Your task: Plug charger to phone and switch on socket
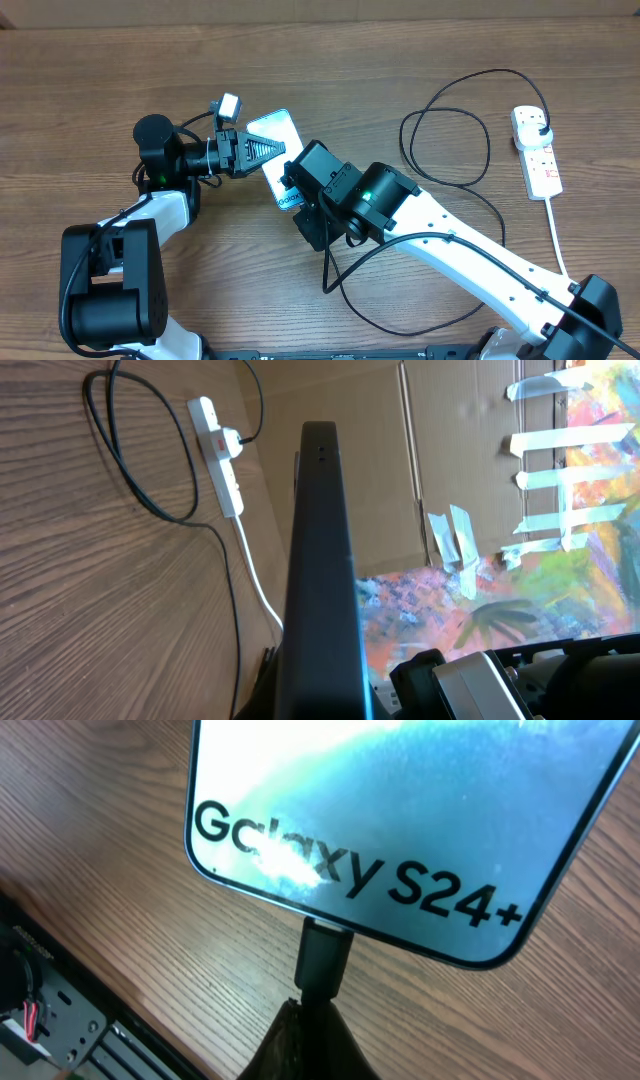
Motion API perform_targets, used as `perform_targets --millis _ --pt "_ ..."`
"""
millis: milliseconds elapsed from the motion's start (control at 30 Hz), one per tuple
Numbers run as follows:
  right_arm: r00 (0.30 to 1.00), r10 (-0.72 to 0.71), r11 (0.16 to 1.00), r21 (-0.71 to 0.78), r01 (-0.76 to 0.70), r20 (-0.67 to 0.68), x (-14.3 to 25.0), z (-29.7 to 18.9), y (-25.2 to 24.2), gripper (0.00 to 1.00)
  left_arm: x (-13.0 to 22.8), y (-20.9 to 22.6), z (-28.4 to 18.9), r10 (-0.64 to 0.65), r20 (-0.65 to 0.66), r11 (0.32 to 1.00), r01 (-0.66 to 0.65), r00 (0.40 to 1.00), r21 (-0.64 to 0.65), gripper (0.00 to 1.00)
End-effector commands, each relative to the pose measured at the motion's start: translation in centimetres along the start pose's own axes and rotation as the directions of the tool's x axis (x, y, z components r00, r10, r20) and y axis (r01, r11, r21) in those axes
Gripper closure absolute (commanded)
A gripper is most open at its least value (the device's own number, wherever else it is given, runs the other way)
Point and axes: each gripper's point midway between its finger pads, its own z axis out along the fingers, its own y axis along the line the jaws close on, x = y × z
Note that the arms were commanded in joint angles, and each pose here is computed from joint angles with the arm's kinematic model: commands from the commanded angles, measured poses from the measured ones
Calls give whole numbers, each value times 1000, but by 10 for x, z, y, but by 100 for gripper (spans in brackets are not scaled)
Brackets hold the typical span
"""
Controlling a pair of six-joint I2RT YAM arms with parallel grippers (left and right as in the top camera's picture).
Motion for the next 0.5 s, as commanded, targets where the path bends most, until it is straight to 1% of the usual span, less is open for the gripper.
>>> perform_targets --millis 0,33,100,233,333,400,467 --pt "999 -5 1000 24 4 52 -12 -1 -5 96 11 -7 3 31 -79 999 -29 996 26 96" --pt "999 -5 1000 24 4 52 -12 -1 -5 96 11 -7 3 31 -79 999 -29 996 26 96" --pt "999 -4 1000 24 3 47 -11 0 -5 90 11 -7 3 31 -79 999 -29 996 26 96" --pt "1000 5 1000 13 -5 2 0 0 -4 63 11 -7 3 31 -79 999 -29 996 26 96" --pt "998 39 999 0 -39 -40 10 0 -2 51 11 -7 3 32 -79 999 -30 996 26 96" --pt "995 66 998 4 -66 -68 17 -1 -2 44 11 -7 3 33 -79 999 -31 996 26 96" --pt "992 76 997 10 -75 -101 25 -2 -3 28 10 -8 3 37 -79 999 -35 996 26 96"
